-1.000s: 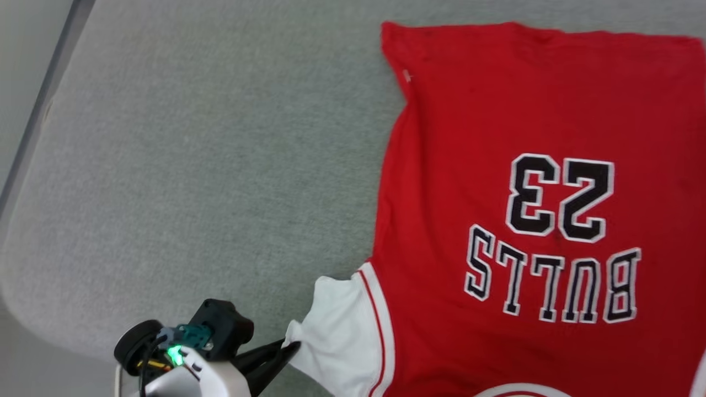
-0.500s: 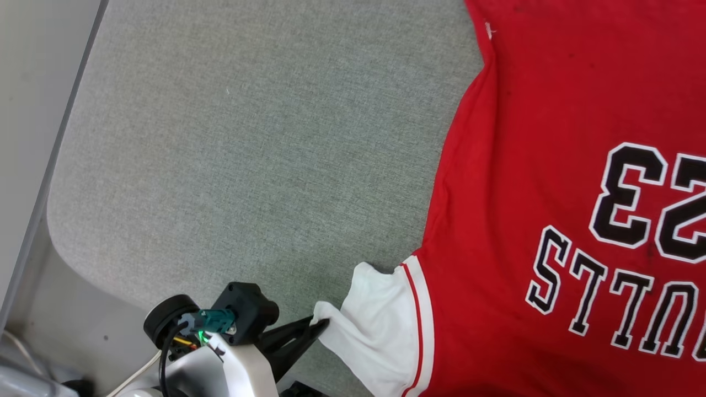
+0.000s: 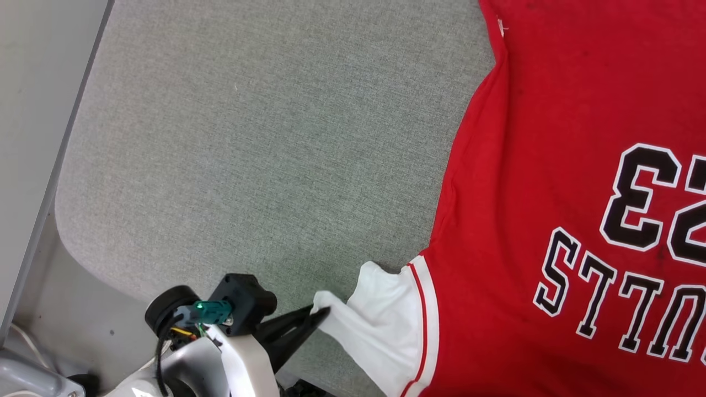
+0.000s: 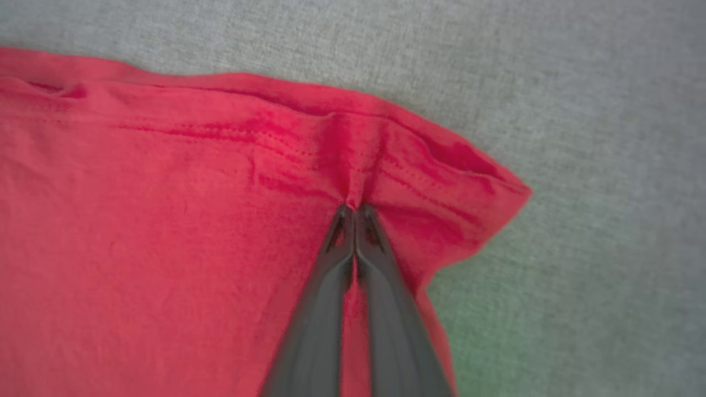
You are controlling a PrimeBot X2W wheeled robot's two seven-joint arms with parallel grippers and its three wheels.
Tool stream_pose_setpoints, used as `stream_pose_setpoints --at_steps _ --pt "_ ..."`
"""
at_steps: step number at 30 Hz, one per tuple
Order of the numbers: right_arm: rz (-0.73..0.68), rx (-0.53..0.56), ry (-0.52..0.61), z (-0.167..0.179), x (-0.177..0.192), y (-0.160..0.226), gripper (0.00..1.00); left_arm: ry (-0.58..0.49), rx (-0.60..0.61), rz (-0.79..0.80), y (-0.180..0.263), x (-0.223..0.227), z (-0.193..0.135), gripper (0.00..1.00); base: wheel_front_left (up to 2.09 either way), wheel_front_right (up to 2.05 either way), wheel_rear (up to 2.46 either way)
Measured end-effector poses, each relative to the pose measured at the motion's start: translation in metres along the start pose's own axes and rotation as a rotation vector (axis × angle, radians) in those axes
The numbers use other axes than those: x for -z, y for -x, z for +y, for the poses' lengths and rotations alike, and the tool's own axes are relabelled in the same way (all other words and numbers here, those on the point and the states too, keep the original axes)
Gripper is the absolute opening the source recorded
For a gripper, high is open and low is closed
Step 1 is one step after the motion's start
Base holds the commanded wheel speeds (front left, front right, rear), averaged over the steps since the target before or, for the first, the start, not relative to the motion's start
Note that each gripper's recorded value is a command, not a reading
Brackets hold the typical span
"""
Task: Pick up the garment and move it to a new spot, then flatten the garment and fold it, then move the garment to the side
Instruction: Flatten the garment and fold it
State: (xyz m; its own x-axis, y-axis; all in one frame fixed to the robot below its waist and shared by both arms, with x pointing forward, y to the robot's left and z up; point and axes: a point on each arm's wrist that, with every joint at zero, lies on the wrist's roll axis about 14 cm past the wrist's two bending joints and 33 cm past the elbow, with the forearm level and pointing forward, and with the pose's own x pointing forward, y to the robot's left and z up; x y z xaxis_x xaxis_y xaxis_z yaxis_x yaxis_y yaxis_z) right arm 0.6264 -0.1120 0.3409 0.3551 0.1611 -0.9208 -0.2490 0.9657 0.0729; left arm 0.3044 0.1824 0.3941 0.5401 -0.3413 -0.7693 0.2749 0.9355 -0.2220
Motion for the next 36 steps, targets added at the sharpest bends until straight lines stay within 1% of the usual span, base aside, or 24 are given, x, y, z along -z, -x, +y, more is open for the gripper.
stream_pose_setpoints --at_steps 5,9,13,18,24,29,36 --pt "-0.006 0.016 -0.002 -0.007 0.004 0.009 0.00 -0.006 -0.007 -0.076 0.002 -0.016 0.000 0.00 0.00 0.00 0.00" --pt "0.003 0.036 0.004 -0.015 0.018 0.020 0.00 -0.019 -0.009 -0.106 0.005 -0.022 -0.001 0.00 0.00 0.00 0.00" --pt "0.025 0.057 -0.006 -0.027 0.040 0.036 0.00 -0.041 -0.021 -0.143 0.013 -0.029 -0.001 0.00 0.00 0.00 0.00" --pt "0.046 0.078 -0.028 -0.042 0.078 0.062 0.00 -0.045 -0.020 -0.199 0.025 -0.037 -0.008 0.00 0.00 0.00 0.00" --pt "0.036 0.057 -0.107 -0.050 0.131 0.096 0.00 -0.053 -0.008 -0.265 0.038 -0.043 -0.020 0.00 0.00 0.00 0.00" --pt "0.039 0.086 -0.168 -0.068 0.181 0.129 0.00 -0.075 -0.007 -0.315 0.048 -0.047 -0.028 0.00 0.00 0.00 0.00" --pt "0.020 0.122 -0.234 -0.085 0.238 0.172 0.00 -0.085 0.025 -0.404 0.052 -0.062 -0.046 0.00 0.00 0.00 0.00"
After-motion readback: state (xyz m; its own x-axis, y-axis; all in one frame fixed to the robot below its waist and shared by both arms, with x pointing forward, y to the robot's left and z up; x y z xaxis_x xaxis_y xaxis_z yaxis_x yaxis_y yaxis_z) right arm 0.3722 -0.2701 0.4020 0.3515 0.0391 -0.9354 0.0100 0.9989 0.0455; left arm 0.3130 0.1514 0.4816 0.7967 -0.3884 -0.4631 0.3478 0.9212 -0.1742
